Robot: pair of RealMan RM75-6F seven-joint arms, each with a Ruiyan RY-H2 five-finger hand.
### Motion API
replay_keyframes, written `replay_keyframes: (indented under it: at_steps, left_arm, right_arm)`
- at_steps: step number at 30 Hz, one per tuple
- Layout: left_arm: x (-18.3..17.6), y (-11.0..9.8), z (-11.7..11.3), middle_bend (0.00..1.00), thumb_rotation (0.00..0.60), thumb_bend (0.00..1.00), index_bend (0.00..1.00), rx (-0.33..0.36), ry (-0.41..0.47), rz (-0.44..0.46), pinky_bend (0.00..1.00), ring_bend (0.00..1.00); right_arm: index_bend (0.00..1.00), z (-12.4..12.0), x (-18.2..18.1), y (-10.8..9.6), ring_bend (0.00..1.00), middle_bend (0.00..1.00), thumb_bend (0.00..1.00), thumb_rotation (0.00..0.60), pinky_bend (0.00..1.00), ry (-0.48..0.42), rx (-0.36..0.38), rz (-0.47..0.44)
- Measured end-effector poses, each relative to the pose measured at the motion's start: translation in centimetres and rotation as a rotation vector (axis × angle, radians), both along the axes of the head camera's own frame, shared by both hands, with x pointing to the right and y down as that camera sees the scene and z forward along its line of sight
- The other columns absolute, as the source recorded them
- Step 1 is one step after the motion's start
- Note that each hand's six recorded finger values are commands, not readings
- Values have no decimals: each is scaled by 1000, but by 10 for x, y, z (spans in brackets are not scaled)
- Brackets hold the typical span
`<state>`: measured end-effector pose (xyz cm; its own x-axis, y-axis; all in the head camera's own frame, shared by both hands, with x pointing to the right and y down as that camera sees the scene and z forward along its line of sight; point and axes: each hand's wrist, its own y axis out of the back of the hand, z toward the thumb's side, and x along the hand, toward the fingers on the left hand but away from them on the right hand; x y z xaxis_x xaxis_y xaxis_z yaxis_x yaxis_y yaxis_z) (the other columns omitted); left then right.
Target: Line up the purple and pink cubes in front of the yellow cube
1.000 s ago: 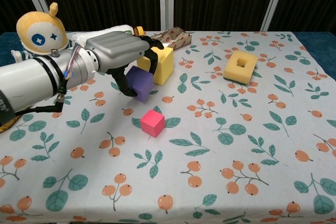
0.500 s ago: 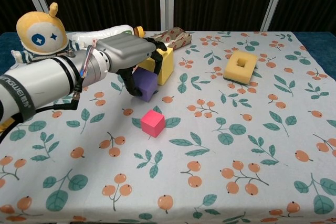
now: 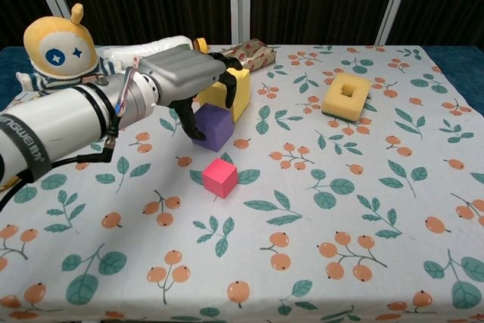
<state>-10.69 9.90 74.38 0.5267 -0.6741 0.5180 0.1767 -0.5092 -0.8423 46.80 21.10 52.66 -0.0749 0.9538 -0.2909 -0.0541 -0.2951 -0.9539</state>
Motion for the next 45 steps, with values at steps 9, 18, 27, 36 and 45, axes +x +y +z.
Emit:
replay_keyframes:
  at_steps: [9, 18, 27, 36, 45]
  left_arm:
    - [-2, 11, -23, 20, 600, 15, 99, 68, 88, 20, 160, 67]
    - [4, 10, -12, 0, 600, 0, 51, 145, 67, 72, 158, 21]
    - [11, 13, -5, 0, 600, 0, 51, 173, 9, 123, 150, 17]
    - [12, 11, 1, 0, 600, 0, 51, 158, -4, 104, 150, 17]
    - [13, 2, 10, 0, 600, 0, 51, 145, -1, 62, 150, 17]
  right_arm:
    - [109, -1, -1, 1, 59, 139, 150, 600, 188, -3, 3, -9]
    - [109, -7, -1, 2, 60, 139, 150, 600, 188, 3, 18, -9]
    - [109, -7, 0, 3, 59, 139, 150, 600, 188, 3, 20, -5]
    - [109, -8, 1, 3, 60, 133, 150, 600, 188, 2, 25, -4]
    - [109, -9, 1, 3, 59, 129, 150, 600, 188, 8, 25, 1]
